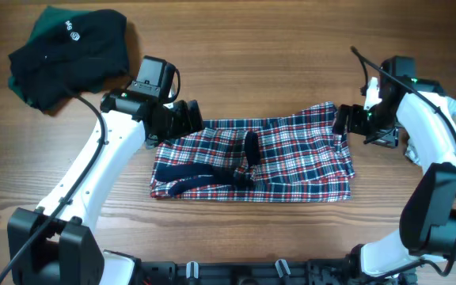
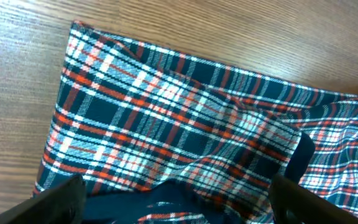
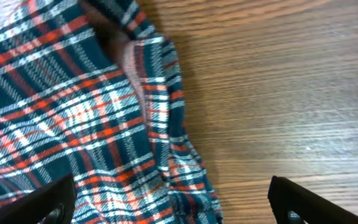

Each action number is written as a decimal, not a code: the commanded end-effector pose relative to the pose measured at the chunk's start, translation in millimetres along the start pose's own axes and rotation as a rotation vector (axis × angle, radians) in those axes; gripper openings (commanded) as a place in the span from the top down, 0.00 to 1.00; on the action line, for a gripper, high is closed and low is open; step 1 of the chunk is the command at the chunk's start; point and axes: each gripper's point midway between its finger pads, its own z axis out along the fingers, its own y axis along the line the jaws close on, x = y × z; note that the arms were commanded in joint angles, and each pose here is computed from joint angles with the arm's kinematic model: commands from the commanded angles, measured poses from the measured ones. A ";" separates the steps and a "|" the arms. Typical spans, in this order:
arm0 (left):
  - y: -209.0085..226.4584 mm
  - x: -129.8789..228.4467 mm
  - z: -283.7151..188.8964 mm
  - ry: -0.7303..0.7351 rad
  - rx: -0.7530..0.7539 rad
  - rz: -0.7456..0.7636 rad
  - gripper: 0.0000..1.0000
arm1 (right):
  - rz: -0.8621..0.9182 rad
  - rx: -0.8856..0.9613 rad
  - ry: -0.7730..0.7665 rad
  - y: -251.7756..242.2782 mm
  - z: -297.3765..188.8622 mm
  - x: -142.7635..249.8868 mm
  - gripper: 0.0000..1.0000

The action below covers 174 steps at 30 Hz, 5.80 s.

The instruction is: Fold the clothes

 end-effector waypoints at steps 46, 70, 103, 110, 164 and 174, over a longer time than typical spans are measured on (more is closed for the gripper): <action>-0.5 -3.3 -5.9 -0.028 0.008 0.025 0.01 | -0.154 -0.033 0.193 21.2 74.7 24.9 0.00; 1.5 0.0 -5.9 -0.014 0.001 0.022 0.01 | -0.128 -0.314 0.349 23.0 113.9 51.8 0.00; 1.0 -0.8 -5.9 -0.018 0.003 0.023 0.00 | 0.008 -0.168 0.503 21.8 108.8 81.6 0.56; 1.0 -0.7 -5.9 -0.017 0.002 0.023 0.01 | 0.039 -0.147 0.478 19.9 112.1 75.7 0.94; 73.0 -38.9 -18.4 -0.137 -0.183 -0.134 0.00 | -0.003 -0.414 0.038 198.9 -36.5 40.6 0.96; 78.8 -39.6 -19.6 -0.135 -0.191 -0.150 0.00 | -0.071 -0.387 -0.079 256.3 -65.4 43.6 0.96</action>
